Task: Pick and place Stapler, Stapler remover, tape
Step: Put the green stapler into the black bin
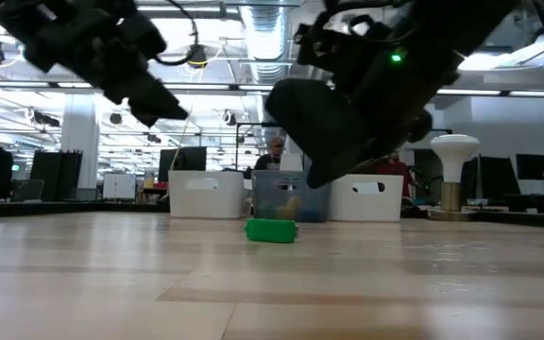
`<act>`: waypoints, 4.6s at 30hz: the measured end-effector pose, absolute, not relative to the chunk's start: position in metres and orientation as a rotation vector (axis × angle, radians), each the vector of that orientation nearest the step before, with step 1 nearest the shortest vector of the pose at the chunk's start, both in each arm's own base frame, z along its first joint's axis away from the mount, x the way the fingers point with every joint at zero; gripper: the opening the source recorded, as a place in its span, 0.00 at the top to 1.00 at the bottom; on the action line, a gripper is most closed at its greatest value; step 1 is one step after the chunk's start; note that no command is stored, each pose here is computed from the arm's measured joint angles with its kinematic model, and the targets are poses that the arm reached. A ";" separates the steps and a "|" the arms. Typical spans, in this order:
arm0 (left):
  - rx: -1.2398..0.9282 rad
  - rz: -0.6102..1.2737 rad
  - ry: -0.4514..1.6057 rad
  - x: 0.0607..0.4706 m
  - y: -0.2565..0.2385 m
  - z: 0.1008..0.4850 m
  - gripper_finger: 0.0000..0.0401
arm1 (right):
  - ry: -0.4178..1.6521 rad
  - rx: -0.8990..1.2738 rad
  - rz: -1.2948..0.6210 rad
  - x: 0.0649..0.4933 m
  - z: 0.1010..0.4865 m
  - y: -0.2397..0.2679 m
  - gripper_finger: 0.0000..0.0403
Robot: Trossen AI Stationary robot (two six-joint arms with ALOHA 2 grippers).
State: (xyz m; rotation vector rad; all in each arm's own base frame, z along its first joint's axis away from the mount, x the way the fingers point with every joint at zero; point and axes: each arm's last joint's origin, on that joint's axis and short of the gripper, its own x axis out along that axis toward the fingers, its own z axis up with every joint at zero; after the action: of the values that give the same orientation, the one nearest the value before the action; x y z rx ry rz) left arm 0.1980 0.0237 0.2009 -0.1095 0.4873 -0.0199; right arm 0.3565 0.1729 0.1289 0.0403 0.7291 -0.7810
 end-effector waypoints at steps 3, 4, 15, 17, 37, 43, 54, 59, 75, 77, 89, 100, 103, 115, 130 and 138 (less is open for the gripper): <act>-0.143 -0.028 0.456 0.189 0.018 0.188 0.59 | 0.766 0.034 -0.742 0.364 0.132 0.170 0.98; -0.156 -0.026 0.450 0.188 0.017 0.184 0.59 | 0.779 0.029 -0.722 0.367 0.134 0.169 0.98; -0.271 -0.012 0.432 0.171 0.006 0.140 0.59 | 0.852 -0.171 -0.577 0.388 0.160 0.166 0.98; -0.261 0.012 0.402 0.169 0.007 0.138 0.59 | 0.888 -0.222 -0.530 0.392 0.162 0.162 0.98; -0.250 0.004 0.409 0.161 -0.002 0.127 0.59 | 1.166 -0.422 0.108 0.418 0.164 0.104 0.97; -0.250 0.004 0.409 0.161 -0.002 0.127 0.59 | 1.165 -0.493 0.216 0.418 0.164 0.103 0.95; -0.241 0.046 0.404 0.161 0.000 0.127 0.59 | 1.160 -0.484 0.201 0.422 0.163 0.092 0.84; -0.241 0.048 0.404 0.161 0.000 0.127 0.59 | 1.160 -0.530 0.237 0.426 0.152 0.093 0.72; -0.241 0.049 0.408 0.161 0.000 0.126 0.59 | 1.234 -0.569 0.253 0.424 0.140 0.086 0.71; -0.241 0.048 0.407 0.161 0.000 0.126 0.59 | 1.297 -0.565 0.225 0.418 0.141 0.085 0.72; -0.241 0.048 0.407 0.161 0.000 0.126 0.59 | 1.592 -0.218 0.196 0.393 0.167 0.108 0.72; -0.241 0.048 0.407 0.161 0.000 0.126 0.59 | 1.568 -0.131 0.208 0.386 0.167 0.145 0.72; -0.241 0.048 0.407 0.161 0.000 0.126 0.59 | 1.518 -0.129 0.224 0.389 0.167 0.150 0.72; -0.245 0.049 0.408 0.161 0.000 0.126 0.59 | 1.465 -0.112 0.233 0.394 0.163 0.153 0.72; -0.245 0.049 0.408 0.161 0.000 0.126 0.59 | 1.480 -0.079 0.202 0.388 0.144 0.151 0.53; -0.245 0.049 0.408 0.161 0.000 0.126 0.59 | 1.467 -0.079 0.207 0.389 0.142 0.151 0.43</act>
State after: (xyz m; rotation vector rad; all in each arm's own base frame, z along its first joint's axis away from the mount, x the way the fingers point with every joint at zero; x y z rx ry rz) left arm 0.1607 -0.0003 0.1263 -0.2447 0.4076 0.0490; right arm 0.3886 0.1507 0.1423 -0.0791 1.4670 0.2066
